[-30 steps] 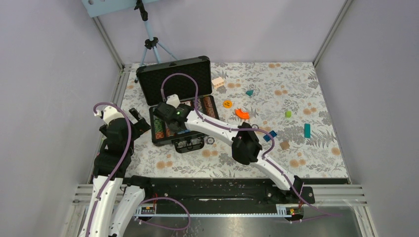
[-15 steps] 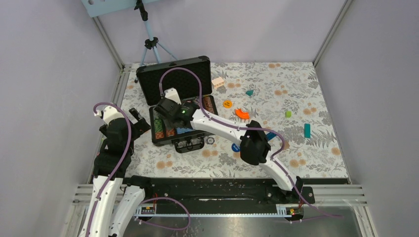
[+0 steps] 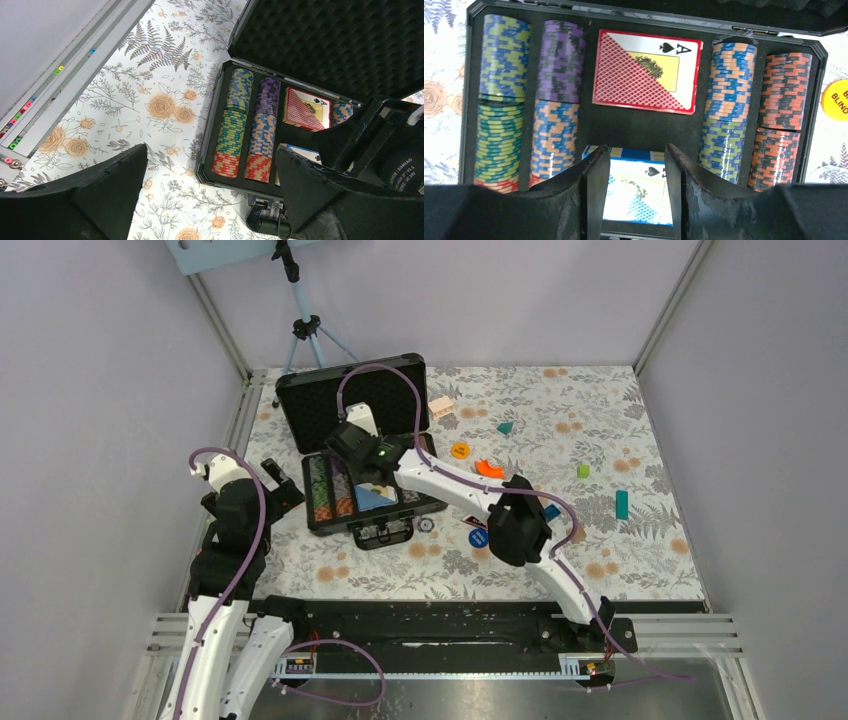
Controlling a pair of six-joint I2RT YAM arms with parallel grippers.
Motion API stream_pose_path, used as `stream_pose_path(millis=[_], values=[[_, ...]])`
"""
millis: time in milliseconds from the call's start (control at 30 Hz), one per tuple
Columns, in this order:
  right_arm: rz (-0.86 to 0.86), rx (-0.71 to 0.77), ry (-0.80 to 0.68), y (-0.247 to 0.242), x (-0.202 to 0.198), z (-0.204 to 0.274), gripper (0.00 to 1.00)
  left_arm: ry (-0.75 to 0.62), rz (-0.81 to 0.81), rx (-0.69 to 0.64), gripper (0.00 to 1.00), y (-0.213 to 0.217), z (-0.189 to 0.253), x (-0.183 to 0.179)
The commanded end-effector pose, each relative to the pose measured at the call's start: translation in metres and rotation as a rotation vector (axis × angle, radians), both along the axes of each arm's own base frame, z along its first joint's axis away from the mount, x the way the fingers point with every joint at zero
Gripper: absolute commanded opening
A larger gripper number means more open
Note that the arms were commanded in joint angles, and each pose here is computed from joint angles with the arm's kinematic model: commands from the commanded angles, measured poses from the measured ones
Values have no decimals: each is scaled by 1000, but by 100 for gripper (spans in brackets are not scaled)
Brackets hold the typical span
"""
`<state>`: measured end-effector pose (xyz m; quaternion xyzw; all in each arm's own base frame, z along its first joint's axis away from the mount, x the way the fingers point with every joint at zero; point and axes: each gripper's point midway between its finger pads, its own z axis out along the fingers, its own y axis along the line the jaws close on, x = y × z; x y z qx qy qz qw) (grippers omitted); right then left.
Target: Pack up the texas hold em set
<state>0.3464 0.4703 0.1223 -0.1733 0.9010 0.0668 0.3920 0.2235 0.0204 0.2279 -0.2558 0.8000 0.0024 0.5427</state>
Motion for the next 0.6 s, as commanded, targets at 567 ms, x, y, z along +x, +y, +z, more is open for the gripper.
stream_pose_path(millis=[567], values=[[-78, 17, 238, -31, -36, -89, 45, -74, -17, -5, 99, -3, 22, 4]])
